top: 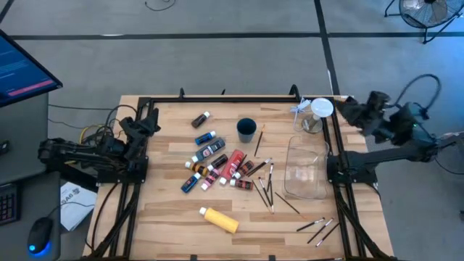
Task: Pick & Place Paint Supplies
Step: Put the large black paint bottle into the transparent bin
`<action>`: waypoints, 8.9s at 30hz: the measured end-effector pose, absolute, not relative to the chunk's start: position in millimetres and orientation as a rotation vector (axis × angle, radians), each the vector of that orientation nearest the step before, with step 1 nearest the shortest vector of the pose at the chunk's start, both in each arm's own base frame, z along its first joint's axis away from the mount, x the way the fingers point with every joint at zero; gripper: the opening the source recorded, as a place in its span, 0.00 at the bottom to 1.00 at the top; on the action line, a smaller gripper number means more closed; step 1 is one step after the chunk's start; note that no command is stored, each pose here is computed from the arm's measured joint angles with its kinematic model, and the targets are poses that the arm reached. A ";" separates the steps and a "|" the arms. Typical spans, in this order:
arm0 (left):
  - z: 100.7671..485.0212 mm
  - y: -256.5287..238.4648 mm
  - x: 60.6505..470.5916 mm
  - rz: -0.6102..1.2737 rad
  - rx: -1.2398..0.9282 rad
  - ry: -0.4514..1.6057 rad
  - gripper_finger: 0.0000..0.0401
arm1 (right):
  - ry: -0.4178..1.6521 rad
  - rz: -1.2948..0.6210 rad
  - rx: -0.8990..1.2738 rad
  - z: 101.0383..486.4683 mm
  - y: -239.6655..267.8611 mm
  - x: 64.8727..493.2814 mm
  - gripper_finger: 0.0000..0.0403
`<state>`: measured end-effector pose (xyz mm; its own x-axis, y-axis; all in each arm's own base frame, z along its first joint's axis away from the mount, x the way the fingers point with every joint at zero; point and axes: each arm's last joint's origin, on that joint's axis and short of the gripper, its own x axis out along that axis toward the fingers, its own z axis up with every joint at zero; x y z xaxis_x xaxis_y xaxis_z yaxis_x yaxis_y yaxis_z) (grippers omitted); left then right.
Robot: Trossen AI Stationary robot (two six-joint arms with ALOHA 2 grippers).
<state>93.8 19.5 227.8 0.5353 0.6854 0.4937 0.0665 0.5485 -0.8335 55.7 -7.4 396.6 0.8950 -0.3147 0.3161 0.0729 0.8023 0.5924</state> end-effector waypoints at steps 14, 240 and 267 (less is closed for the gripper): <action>280.7 11.6 137.5 0.155 -0.747 -0.747 0.01 | -0.044 -0.380 0.606 435.2 -11.1 111.1 0.00; 347.9 47.5 231.4 -0.042 -0.894 -0.349 0.33 | -0.078 0.050 0.905 417.8 -54.3 402.1 0.45; 379.3 59.7 182.9 -0.085 -0.741 -0.492 0.63 | 0.517 -0.406 0.968 439.7 -36.9 249.9 0.36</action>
<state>182.9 59.7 379.3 0.8834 0.0962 0.4587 0.2448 0.7400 -0.6265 249.9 -36.9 439.7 0.8073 -0.0964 -0.5823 0.5428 0.5088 0.6682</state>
